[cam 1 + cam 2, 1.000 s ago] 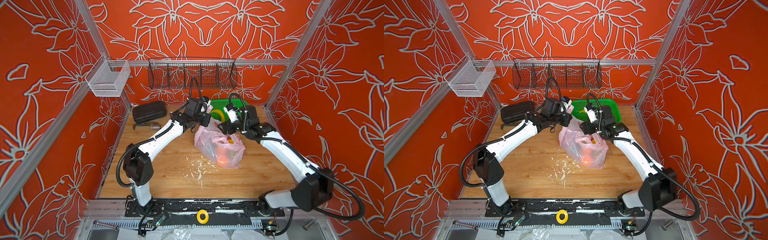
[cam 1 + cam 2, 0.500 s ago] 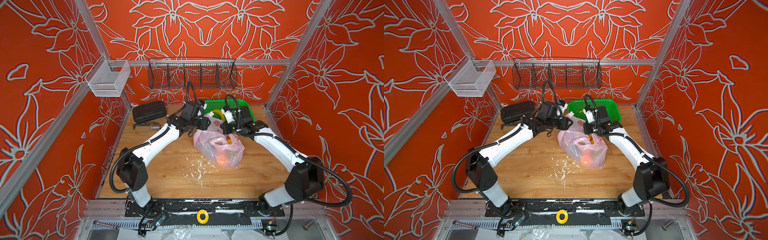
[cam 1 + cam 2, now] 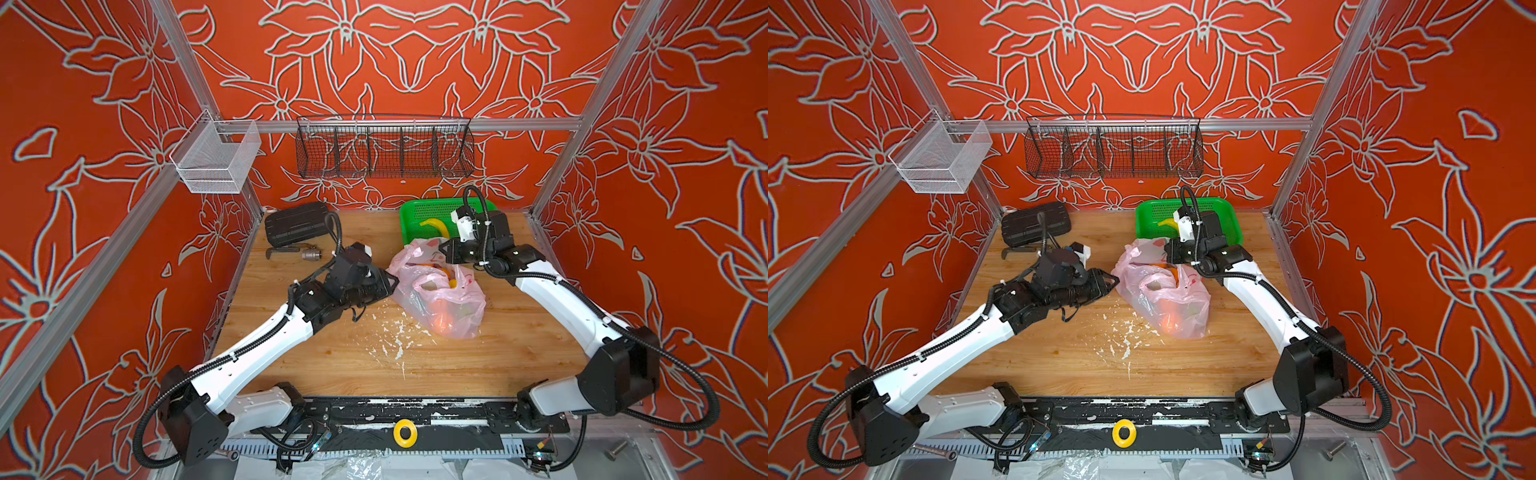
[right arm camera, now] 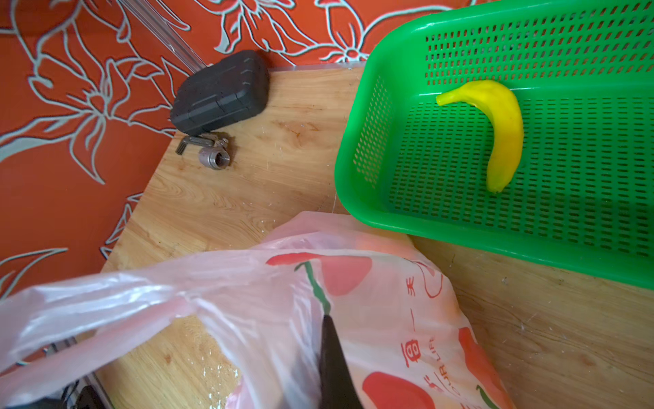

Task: Untie the knot of the plastic bag and take out the fruit
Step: Open the plastic bag at the center of the table.

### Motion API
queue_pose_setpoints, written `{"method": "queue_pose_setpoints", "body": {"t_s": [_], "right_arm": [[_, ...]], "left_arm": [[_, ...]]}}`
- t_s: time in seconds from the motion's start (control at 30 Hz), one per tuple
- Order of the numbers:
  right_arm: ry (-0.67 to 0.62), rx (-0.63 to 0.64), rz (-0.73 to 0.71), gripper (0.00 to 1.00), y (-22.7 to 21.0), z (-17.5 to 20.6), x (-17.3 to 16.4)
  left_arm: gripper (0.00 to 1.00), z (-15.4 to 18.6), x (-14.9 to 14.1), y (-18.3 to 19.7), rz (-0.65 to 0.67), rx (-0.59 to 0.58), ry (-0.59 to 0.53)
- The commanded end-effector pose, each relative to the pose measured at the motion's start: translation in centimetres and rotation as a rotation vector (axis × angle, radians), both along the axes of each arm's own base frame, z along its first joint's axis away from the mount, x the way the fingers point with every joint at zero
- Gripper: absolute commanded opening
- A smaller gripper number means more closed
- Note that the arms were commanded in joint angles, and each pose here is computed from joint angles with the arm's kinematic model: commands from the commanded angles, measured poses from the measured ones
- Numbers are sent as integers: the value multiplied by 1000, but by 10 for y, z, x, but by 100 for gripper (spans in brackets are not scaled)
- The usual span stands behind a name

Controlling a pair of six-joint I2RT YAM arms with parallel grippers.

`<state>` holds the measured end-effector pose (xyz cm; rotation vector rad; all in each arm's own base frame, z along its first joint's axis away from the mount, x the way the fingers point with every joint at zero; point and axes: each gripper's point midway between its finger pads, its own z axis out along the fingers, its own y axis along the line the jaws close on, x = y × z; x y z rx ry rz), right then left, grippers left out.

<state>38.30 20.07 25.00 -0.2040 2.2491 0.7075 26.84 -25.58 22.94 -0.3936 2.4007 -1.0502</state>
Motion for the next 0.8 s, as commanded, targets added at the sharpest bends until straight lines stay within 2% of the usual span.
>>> {"method": "queue_pose_setpoints", "body": {"t_s": [0.0,0.1,0.3,0.5,0.6,0.7,0.77], "right_arm": [[-23,72,15,0,7,20,-2],[-16,100,39,0,12,20,-6],[-25,124,104,0,17,26,-22],[-34,147,130,0,18,30,-33],[-36,159,140,0,19,33,-38],[-40,165,147,0,20,33,-42],[-41,171,146,0,20,33,-42]], "left_arm": [[53,-25,-2,-13,145,-98,134],[68,-40,9,-21,188,-117,170],[97,-48,38,-37,248,-134,153],[97,-47,65,-49,281,-196,138],[98,-52,76,-47,317,-201,177],[99,-54,89,-50,312,-228,181],[99,-61,94,-53,301,-206,196]]}}
